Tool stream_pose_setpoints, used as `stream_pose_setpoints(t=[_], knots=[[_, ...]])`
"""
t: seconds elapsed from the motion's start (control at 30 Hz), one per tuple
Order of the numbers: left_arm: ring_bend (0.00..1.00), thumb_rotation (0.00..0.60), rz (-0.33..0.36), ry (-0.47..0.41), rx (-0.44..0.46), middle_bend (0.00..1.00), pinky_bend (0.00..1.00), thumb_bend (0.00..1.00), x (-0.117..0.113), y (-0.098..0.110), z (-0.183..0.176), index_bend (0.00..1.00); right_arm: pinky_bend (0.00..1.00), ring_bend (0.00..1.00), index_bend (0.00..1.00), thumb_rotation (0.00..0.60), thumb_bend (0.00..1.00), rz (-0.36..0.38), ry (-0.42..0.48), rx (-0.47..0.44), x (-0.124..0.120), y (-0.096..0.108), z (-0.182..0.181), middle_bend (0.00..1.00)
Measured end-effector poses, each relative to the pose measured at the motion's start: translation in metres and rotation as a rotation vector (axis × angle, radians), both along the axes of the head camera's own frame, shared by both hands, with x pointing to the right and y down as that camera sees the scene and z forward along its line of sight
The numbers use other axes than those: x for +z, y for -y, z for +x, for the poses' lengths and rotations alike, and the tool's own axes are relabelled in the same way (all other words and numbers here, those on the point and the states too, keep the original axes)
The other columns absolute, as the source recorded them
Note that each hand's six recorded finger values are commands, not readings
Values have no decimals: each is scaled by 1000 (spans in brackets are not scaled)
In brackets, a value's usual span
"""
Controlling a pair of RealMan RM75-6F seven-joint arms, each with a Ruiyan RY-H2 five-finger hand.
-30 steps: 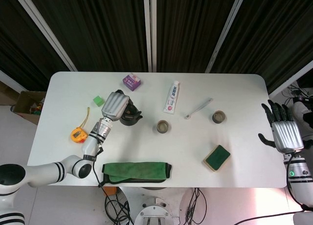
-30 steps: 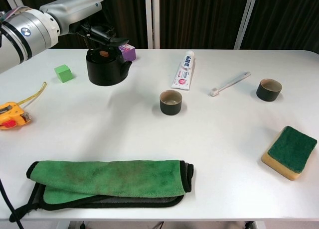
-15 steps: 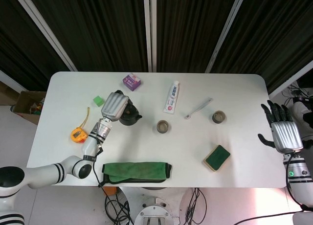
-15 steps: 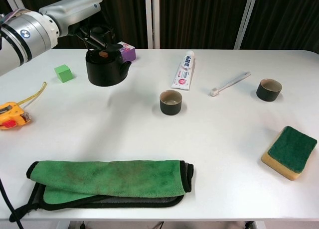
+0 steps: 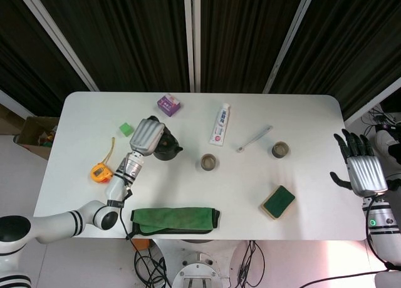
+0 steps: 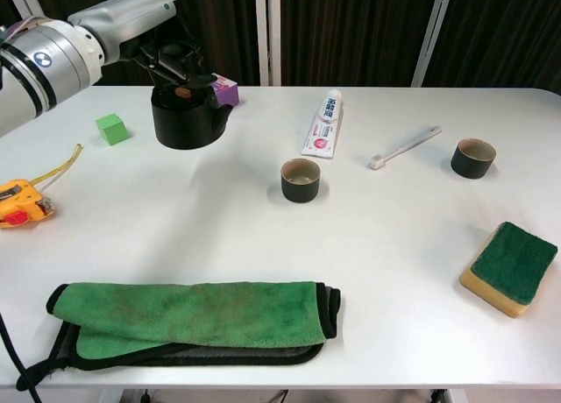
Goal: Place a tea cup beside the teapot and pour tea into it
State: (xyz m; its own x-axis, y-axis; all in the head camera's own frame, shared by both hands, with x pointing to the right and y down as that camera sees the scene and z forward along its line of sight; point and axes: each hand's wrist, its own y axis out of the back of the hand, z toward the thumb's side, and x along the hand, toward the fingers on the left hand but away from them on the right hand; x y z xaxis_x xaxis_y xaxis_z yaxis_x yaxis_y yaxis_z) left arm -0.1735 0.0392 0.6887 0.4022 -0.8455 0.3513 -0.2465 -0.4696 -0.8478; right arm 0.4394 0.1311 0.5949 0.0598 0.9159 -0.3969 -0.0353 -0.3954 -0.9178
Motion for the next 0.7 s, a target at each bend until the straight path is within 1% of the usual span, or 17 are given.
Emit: stream_pose_setpoints(t=[0.2, 0.37, 0.5, 0.7], knots=[[1000, 528, -3, -22, 9, 1000, 388, 266, 1, -4, 11, 1000, 0, 0, 0, 600, 193, 2, 0, 1, -1, 0, 0, 0], [1000, 566, 15, -22, 34, 1000, 389, 271, 2, -7, 24, 1000, 0, 0, 0, 600, 194, 3, -2, 0, -2, 0, 1, 0], [1000, 595, 34, -13, 55, 1000, 411, 278, 3, -11, 34, 1000, 0, 0, 0, 600, 194, 1, -4, 5, -2, 0, 3, 0], [1000, 600, 62, 10, 96, 1000, 413, 281, 9, -19, 51, 1000, 0, 0, 0, 600, 193, 4, 0, 8, -2, 1, 4, 0]])
